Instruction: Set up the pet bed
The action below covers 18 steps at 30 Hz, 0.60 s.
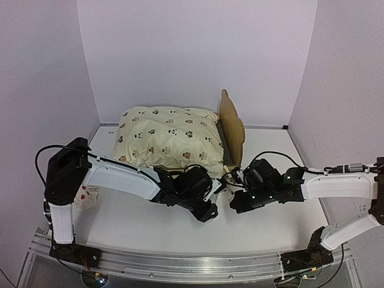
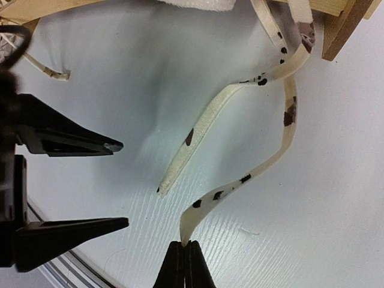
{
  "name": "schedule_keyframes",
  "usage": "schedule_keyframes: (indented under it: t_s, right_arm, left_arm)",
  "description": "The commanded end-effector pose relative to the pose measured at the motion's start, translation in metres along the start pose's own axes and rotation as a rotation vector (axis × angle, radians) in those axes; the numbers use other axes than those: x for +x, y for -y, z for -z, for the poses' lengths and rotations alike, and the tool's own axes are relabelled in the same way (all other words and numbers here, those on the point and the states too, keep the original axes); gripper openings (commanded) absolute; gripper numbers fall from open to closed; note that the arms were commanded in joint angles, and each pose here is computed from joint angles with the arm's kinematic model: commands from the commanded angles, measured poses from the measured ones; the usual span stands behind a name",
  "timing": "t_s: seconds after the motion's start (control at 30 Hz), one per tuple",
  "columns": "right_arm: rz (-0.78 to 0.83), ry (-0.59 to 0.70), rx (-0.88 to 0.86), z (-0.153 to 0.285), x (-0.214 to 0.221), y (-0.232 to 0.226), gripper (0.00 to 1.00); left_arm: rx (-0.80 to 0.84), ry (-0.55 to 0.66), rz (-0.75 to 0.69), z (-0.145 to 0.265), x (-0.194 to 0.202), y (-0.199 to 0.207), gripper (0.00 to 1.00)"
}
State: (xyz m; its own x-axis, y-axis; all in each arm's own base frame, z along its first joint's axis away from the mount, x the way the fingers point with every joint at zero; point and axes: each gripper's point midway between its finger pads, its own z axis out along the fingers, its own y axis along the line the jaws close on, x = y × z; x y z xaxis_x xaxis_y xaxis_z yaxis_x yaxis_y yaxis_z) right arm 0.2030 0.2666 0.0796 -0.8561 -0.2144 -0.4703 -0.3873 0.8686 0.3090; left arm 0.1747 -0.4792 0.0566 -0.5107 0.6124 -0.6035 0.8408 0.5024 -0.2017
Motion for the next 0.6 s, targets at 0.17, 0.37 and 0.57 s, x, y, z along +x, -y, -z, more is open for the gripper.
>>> schedule_keyframes:
  t_s: [0.17,0.37,0.57]
  right_arm:
    - [-0.092,-0.034,-0.143,-0.003,-0.022,-0.023,0.0]
    - [-0.141,-0.029,-0.172,-0.002,-0.036,-0.029,0.0]
    - [-0.196,-0.041,-0.165,-0.005,-0.036,-0.025,0.0]
  left_arm:
    - [0.1,0.185,-0.042,0.039,-0.041,0.025,0.53]
    - [0.164,0.251,-0.064,0.041,-0.052,0.037,0.5]
    - [0.192,0.328,-0.055,0.047,-0.063,0.042,0.51]
